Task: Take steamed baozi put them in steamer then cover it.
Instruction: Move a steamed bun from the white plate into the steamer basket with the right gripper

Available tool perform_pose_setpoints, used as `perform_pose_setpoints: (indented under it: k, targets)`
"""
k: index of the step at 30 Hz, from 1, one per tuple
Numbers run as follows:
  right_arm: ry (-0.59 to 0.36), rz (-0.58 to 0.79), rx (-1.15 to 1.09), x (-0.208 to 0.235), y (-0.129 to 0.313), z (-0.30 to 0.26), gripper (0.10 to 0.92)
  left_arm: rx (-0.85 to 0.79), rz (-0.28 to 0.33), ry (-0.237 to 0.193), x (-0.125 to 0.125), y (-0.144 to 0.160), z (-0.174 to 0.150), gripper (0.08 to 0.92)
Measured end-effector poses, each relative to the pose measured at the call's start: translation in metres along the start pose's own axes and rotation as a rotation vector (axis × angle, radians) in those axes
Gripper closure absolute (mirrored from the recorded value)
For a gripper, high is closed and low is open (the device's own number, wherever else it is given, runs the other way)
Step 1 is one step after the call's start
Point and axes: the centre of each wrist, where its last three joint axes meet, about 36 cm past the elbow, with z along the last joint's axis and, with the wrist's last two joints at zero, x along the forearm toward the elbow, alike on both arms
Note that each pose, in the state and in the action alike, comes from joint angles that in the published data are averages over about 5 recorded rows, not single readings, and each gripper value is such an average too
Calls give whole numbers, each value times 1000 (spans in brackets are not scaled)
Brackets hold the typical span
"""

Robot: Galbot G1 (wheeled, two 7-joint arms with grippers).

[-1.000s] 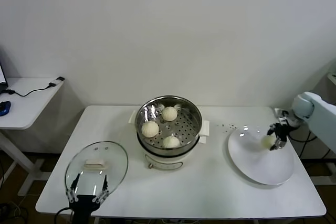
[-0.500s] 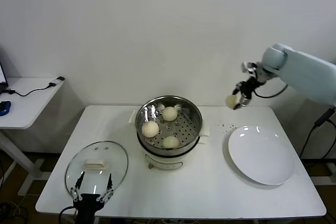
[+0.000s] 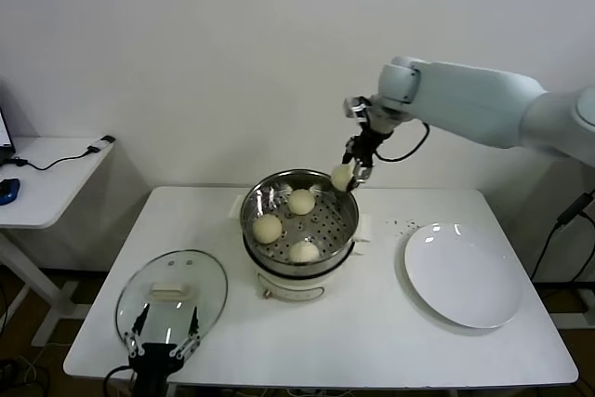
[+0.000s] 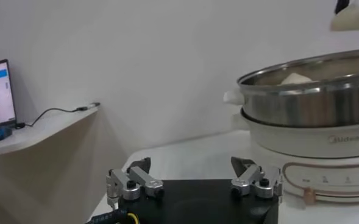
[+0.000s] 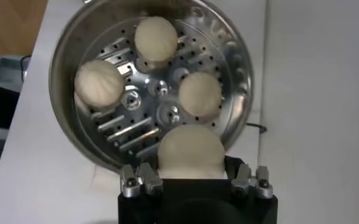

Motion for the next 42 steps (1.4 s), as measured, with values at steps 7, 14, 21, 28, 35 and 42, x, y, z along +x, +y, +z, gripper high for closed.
perform_pose_setpoints:
  k: [7, 14, 21, 28, 35, 42]
  targets:
    - [37, -35, 19, -34, 6, -18, 327, 0, -4, -1, -2, 2, 0, 177]
    - [63, -71, 27, -65, 12, -20, 326, 1, -9, 7, -4, 3, 3, 177]
    - [79, -99, 31, -89, 16, -20, 324, 3, -9, 9, -7, 3, 4, 177]
    - [83, -104, 29, -101, 19, -18, 253, 4, -7, 13, -7, 2, 5, 177]
    - [65, -95, 23, -94, 16, -17, 200, 2, -6, 9, -8, 1, 4, 177]
    - [32, -84, 18, -73, 12, -12, 200, -1, -4, 2, -8, 1, 1, 177]
